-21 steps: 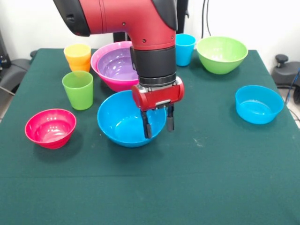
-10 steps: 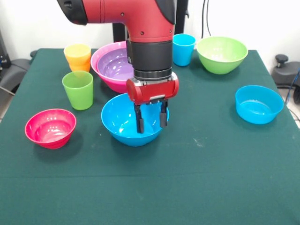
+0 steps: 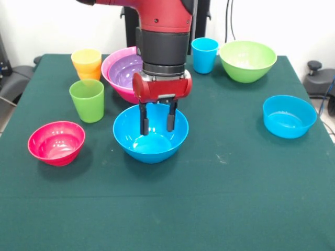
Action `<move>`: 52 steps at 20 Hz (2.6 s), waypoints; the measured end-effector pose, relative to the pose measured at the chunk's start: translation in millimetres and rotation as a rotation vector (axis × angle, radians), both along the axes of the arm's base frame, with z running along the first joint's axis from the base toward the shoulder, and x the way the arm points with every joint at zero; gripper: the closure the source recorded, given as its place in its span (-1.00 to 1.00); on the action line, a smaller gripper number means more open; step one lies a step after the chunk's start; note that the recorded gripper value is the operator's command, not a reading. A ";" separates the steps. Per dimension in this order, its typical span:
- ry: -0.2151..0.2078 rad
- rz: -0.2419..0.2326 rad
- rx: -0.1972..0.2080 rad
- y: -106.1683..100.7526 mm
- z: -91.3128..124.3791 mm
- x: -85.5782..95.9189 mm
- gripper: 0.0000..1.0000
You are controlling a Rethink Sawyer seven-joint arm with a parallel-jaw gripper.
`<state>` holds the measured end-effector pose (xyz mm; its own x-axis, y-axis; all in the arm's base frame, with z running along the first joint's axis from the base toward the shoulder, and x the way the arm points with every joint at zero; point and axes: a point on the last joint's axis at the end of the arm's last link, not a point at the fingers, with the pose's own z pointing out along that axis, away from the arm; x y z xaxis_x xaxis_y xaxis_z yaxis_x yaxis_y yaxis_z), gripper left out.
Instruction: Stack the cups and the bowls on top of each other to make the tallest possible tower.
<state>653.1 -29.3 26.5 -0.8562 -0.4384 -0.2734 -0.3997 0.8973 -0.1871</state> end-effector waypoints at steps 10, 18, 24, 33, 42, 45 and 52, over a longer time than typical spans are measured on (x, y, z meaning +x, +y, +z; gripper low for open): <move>0.000 -0.150 -0.015 -5.1 5.6 -10.1 -1.00; -0.016 -0.226 -0.006 -20.4 7.1 -11.3 -1.00; -0.023 -0.263 -0.002 -28.9 8.9 -11.8 -1.00; -0.045 -0.284 0.014 -39.9 9.8 -9.1 -1.00; -0.057 -0.371 0.118 -76.6 0.3 -0.7 -1.00; -0.054 -0.399 0.155 -87.1 -6.9 -0.6 -1.00; -0.042 -0.417 0.190 -89.6 -23.9 -0.6 -1.00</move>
